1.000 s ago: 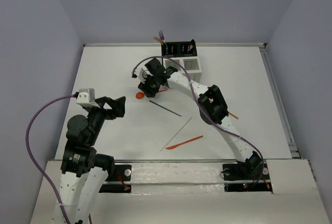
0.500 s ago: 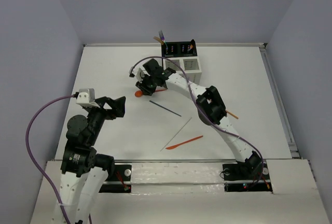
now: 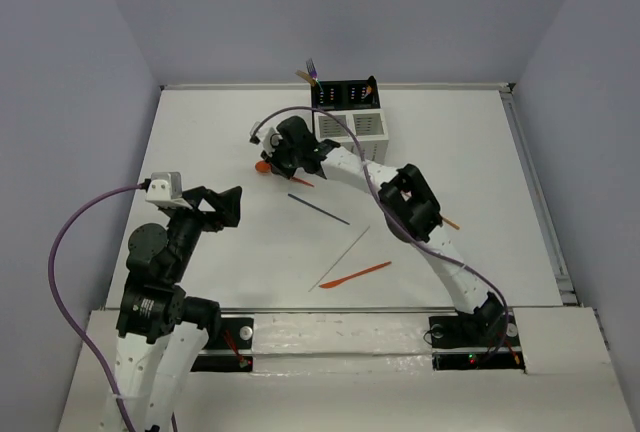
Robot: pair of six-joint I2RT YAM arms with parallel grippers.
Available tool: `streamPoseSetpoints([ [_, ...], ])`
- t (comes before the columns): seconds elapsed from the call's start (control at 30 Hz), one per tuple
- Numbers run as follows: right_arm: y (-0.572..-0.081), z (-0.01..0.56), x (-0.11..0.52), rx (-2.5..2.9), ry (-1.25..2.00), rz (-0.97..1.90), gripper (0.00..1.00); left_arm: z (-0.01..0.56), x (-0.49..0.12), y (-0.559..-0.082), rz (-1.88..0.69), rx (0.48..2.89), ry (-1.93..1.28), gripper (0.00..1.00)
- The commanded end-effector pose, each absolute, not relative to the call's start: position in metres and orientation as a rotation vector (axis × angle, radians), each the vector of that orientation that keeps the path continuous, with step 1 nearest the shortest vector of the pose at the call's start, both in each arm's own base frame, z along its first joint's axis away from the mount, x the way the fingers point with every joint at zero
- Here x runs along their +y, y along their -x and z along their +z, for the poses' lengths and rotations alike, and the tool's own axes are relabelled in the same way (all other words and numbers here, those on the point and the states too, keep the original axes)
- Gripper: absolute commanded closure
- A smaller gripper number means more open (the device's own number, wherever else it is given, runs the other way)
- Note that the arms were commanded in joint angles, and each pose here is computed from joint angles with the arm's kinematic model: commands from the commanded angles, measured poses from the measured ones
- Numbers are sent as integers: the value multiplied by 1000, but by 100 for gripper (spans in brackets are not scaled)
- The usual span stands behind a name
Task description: Sort the eating utensils into containers
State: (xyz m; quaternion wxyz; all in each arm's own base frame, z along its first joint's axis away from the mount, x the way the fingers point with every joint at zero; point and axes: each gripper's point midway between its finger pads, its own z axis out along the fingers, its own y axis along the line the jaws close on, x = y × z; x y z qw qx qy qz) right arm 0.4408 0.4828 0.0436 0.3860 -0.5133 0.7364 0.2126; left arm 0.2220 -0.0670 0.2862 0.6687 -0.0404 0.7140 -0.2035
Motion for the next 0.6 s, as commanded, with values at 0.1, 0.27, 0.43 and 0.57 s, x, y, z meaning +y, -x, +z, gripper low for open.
streamPoseSetpoints([
  [0.1, -477, 260, 501, 1392, 879, 545, 93, 312, -65, -219, -467, 1517, 85, 1],
  [0.27, -470, 343, 456, 1260, 701, 600, 93, 314, -65, -217, -469, 1509, 83, 1],
  [0.43, -500, 401, 382, 1180, 497, 587, 93, 313, -65, -217, -470, 1511, 82, 1],
  [0.57, -540, 420, 319, 1179, 306, 550, 93, 312, -66, -218, -470, 1517, 81, 1],
])
